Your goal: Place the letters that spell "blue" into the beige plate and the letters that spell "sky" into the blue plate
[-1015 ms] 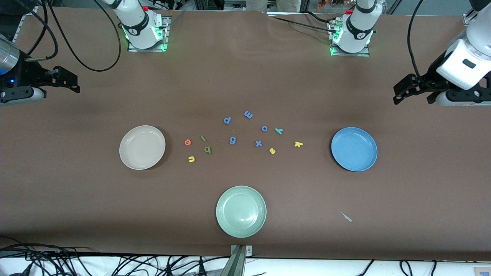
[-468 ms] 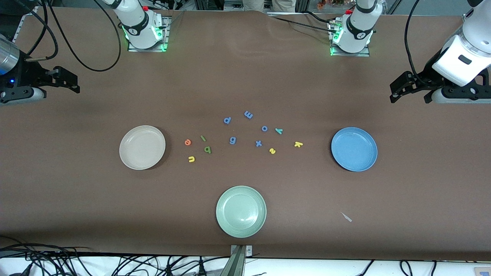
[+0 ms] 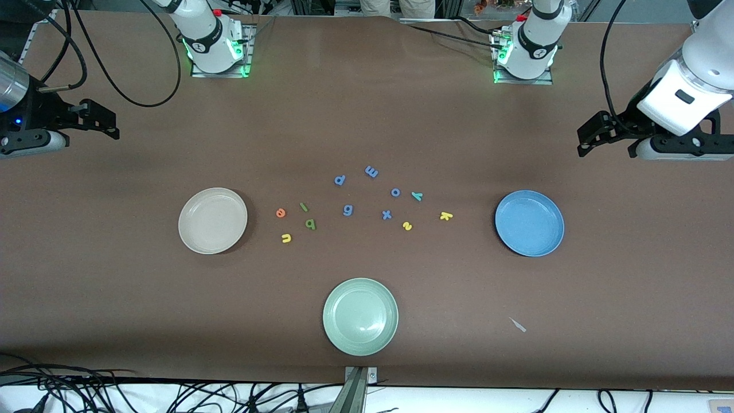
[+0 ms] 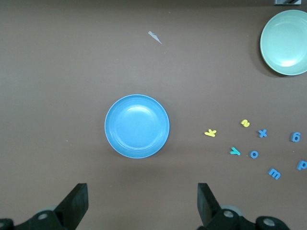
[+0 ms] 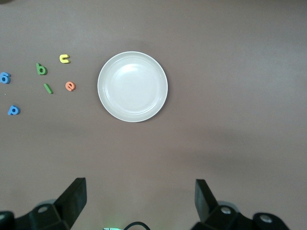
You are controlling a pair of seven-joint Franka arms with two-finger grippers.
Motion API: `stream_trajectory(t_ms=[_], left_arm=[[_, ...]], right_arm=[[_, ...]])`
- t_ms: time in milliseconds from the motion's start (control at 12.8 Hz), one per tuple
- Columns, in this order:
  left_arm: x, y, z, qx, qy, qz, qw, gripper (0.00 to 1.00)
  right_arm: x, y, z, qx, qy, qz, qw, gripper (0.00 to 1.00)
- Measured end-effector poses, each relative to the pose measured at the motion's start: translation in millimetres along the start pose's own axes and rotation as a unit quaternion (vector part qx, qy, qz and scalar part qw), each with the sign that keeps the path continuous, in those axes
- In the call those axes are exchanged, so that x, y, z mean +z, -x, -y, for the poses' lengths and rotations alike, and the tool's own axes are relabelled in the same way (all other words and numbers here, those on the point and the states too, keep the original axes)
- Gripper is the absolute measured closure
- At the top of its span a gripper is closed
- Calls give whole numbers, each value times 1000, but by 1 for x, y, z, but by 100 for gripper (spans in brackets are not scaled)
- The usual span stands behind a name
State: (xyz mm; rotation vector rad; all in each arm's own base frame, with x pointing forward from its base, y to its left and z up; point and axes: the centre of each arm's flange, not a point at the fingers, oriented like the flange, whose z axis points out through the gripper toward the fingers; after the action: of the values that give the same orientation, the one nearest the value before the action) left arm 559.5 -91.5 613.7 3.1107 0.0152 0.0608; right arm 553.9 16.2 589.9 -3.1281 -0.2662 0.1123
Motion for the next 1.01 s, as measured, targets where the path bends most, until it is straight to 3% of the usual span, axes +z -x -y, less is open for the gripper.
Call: stream_trajectory(t_ms=[1015], left_arm=[[-3,10,-20,20,-2,13,1000,0]], right_arm=[[0,0,0,0,0,-1,1000,0]])
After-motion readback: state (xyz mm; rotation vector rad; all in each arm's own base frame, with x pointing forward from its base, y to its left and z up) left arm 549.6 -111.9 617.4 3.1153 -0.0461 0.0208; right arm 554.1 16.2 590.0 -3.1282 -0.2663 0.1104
